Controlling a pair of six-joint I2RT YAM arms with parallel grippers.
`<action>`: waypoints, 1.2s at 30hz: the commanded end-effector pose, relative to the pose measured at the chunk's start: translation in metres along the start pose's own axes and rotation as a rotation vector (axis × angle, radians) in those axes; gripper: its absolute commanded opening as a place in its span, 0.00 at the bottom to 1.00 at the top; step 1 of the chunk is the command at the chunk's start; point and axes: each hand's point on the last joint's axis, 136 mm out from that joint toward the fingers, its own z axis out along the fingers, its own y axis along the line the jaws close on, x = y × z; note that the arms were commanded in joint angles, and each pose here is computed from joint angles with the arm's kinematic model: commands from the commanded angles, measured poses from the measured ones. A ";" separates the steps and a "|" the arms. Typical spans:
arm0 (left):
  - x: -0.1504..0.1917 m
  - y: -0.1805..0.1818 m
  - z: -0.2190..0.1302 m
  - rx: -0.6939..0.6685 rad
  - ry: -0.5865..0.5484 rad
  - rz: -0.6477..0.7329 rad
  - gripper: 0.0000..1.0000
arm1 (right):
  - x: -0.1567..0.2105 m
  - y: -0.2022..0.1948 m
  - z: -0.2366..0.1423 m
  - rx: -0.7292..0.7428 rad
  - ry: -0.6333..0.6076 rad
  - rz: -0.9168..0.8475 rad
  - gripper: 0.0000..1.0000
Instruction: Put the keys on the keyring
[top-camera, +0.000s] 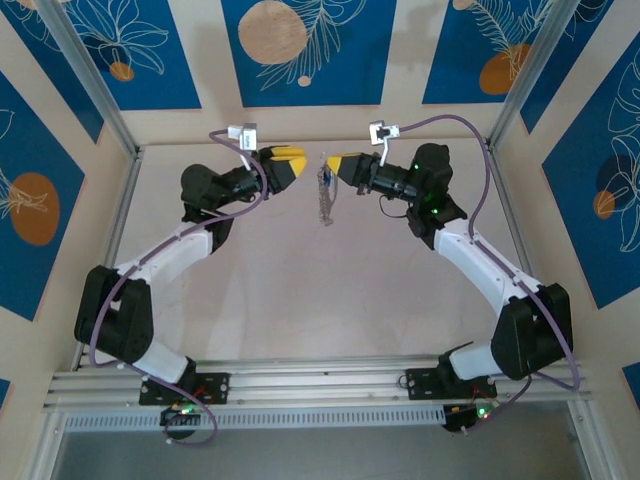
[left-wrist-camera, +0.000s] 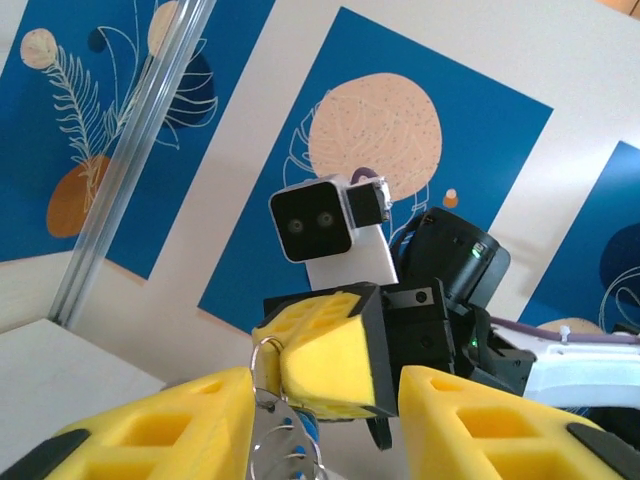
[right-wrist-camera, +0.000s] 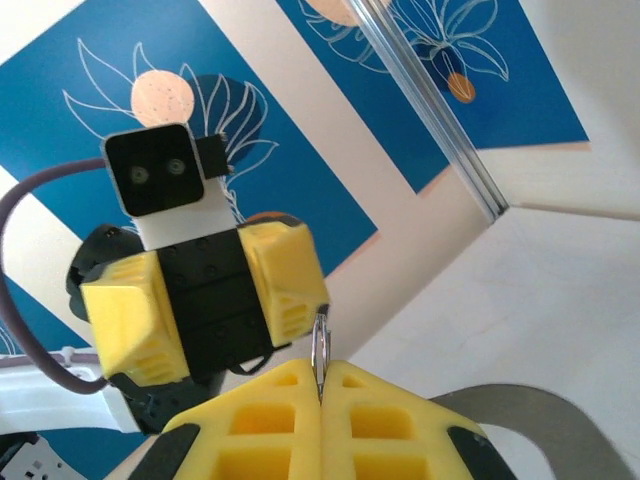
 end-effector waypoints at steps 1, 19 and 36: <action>0.001 -0.001 -0.004 0.001 0.060 0.043 0.44 | -0.004 0.008 -0.003 -0.035 0.058 -0.034 0.00; 0.025 0.022 -0.004 -0.028 0.372 0.109 0.63 | 0.026 0.009 -0.005 -0.180 0.345 0.020 0.00; 0.033 0.023 0.001 0.047 0.480 0.030 0.53 | 0.037 0.009 0.006 -0.211 0.389 0.038 0.00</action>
